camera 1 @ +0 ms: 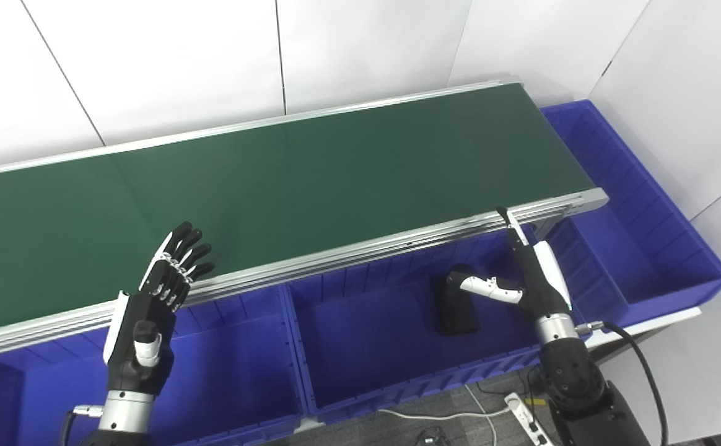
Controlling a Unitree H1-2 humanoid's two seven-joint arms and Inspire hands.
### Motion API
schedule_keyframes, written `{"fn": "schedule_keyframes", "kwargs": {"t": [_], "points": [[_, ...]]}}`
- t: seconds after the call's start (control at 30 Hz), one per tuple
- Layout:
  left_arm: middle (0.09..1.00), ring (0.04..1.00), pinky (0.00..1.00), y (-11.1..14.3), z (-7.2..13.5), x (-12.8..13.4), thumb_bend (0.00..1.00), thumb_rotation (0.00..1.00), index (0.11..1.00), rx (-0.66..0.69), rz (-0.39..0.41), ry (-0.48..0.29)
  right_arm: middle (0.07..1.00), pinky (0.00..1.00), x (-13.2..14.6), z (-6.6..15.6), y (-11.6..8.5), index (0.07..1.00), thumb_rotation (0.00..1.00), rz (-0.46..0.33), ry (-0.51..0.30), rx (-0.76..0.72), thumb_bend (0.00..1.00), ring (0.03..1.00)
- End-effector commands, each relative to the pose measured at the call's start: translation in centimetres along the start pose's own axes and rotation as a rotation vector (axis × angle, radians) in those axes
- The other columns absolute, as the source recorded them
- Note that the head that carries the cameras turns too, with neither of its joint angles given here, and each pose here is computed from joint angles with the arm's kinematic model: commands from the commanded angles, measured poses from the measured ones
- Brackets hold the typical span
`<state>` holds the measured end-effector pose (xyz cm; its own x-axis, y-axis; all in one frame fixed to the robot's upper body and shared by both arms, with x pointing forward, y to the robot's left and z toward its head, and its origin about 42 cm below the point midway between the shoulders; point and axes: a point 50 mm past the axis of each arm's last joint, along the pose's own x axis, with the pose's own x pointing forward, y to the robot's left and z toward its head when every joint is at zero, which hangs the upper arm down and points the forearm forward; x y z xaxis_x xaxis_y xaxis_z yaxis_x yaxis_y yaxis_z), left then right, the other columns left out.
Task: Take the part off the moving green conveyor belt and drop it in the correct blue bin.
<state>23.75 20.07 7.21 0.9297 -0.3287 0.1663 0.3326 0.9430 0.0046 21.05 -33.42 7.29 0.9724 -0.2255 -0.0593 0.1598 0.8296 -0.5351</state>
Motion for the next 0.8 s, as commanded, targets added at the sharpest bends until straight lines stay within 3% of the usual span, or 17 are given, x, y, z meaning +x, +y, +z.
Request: {"fn": "schedule_keyframes", "kwargs": {"t": [0.0, 0.17, 0.4, 0.5, 0.53, 0.57, 0.67, 0.77], "points": [[0.912, 0.87, 0.81, 0.3, 0.7, 0.8, 1.0, 1.0, 0.917, 0.025, -0.013, -0.059, 0.981, 0.94, 0.4, 2.7, -0.4, 0.948, 0.47, -0.019, -0.158, 0.081, 1.0, 0.961], [0.912, 0.873, 0.82, 0.6, 0.1, 0.7, 1.0, 0.98, 0.916, 0.017, -0.027, -0.059, 0.9, 0.77, 0.0, 5.6, 0.4, 0.866, 0.45, -0.006, -0.294, 0.217, 1.0, 0.848], [0.909, 0.882, 0.83, -0.2, -0.8, 0.5, 1.0, 1.0, 0.914, 0.05, -0.041, -0.036, 0.855, 0.75, -1.1, 8.4, 1.0, 0.844, 0.43, 0.063, -0.431, 0.336, 1.0, 0.824], [0.911, 0.887, 0.83, -0.9, -1.0, 0.5, 1.0, 0.99, 0.909, 0.053, -0.042, -0.028, 0.836, 0.72, -1.4, 9.4, 1.5, 0.841, 0.44, 0.13, -0.494, 0.369, 1.0, 0.794], [0.914, 0.89, 0.84, -1.0, -1.1, 0.6, 1.0, 0.98, 0.907, 0.053, -0.044, -0.026, 0.863, 0.76, -1.4, 9.5, 1.8, 0.863, 0.52, 0.161, -0.504, 0.36, 1.0, 0.825], [0.914, 0.89, 0.84, -1.1, -1.2, 0.6, 1.0, 0.98, 0.907, 0.053, -0.044, -0.025, 0.869, 0.77, -1.3, 9.4, 2.0, 0.867, 0.54, 0.198, -0.511, 0.343, 1.0, 0.832], [0.916, 0.895, 0.85, -1.1, -1.3, 0.4, 1.0, 0.96, 0.903, 0.051, -0.042, -0.02, 0.963, 0.95, -0.9, 9.4, 3.6, 0.929, 0.79, 0.295, -0.509, 0.339, 1.0, 0.965], [0.911, 0.896, 0.85, -1.3, -1.3, 0.3, 1.0, 0.96, 0.899, 0.048, -0.041, -0.019, 0.996, 1.0, -0.5, 9.5, 5.5, 0.957, 0.97, 0.351, -0.504, 0.34, 1.0, 0.998]]}}
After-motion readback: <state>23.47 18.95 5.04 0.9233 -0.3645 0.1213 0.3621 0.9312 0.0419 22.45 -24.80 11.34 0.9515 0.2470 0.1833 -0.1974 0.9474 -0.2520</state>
